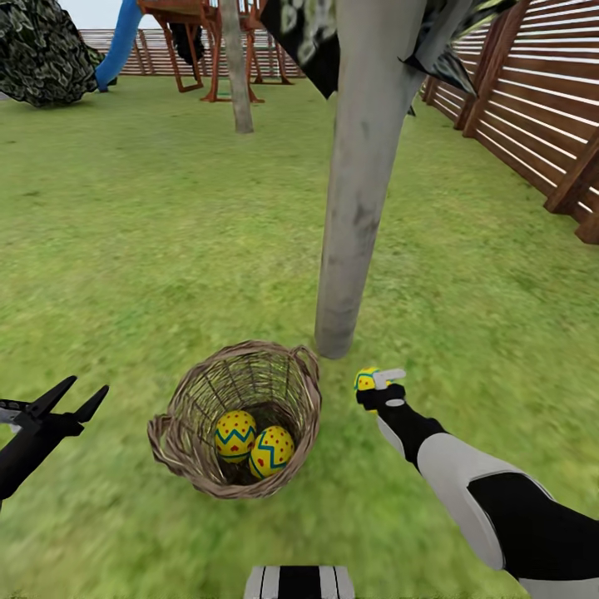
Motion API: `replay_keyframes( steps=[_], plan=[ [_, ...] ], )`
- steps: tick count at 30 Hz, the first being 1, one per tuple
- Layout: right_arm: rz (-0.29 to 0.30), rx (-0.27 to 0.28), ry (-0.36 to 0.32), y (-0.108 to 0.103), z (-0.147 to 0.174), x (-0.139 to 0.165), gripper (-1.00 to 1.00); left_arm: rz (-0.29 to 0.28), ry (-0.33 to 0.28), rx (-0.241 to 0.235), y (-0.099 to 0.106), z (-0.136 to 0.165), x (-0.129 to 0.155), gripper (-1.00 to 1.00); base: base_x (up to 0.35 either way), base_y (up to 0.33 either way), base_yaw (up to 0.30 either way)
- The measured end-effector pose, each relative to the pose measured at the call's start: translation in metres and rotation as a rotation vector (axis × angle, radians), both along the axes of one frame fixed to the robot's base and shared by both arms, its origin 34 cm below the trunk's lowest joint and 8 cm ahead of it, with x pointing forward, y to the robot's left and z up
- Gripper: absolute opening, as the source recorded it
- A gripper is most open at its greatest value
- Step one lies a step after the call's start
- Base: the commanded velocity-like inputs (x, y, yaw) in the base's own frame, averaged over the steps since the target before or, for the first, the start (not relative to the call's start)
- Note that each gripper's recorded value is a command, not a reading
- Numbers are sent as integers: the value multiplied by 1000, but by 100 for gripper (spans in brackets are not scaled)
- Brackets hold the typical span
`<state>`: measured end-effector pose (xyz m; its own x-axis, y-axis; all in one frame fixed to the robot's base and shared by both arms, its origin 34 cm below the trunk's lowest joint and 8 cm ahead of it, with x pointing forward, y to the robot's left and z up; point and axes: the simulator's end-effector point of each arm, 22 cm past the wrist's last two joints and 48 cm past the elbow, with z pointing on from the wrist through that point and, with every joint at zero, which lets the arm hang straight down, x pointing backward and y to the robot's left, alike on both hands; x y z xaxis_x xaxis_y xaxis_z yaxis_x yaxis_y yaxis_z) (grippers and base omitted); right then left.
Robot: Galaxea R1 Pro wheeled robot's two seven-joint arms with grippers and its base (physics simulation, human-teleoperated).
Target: Take the three Easter eggs out of the wicker basket on the lawn in the garden, then place them on the lawn next to a single tree (choose any tree) so that all three eggs are next to the same tree and none are left in the basket.
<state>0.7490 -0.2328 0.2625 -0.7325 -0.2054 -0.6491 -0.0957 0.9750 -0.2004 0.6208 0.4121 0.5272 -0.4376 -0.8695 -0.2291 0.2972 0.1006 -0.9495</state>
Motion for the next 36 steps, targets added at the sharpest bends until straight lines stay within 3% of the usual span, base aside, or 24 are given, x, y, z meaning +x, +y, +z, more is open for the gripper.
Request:
replay_keyframes(
  steps=[4,8,11,15,28,32,36],
  plan=[
    [-4,-3,18,6,-11,-4,-100,0,18,-1,0,-10,0,100,0,0,0],
    [-55,-60,-12,5,-8,2,-100,-4,36,-2,-2,-20,1,100,0,0,0],
    [3,-105,-37,15,-4,11,-100,-5,48,-2,-2,-27,1,100,0,0,0],
    [0,-142,62,17,-17,4,-100,-8,64,-3,-4,-36,1,100,0,0,0],
    [-5,-150,126,11,-55,-12,-100,-7,120,-6,-4,-67,-1,100,0,0,0],
    [7,-141,87,15,-58,-5,-100,-7,137,-6,-4,-76,-1,100,0,0,0],
    [11,-139,90,16,-67,-7,-100,-7,153,-6,-4,-86,-2,100,0,0,0]
  ],
)
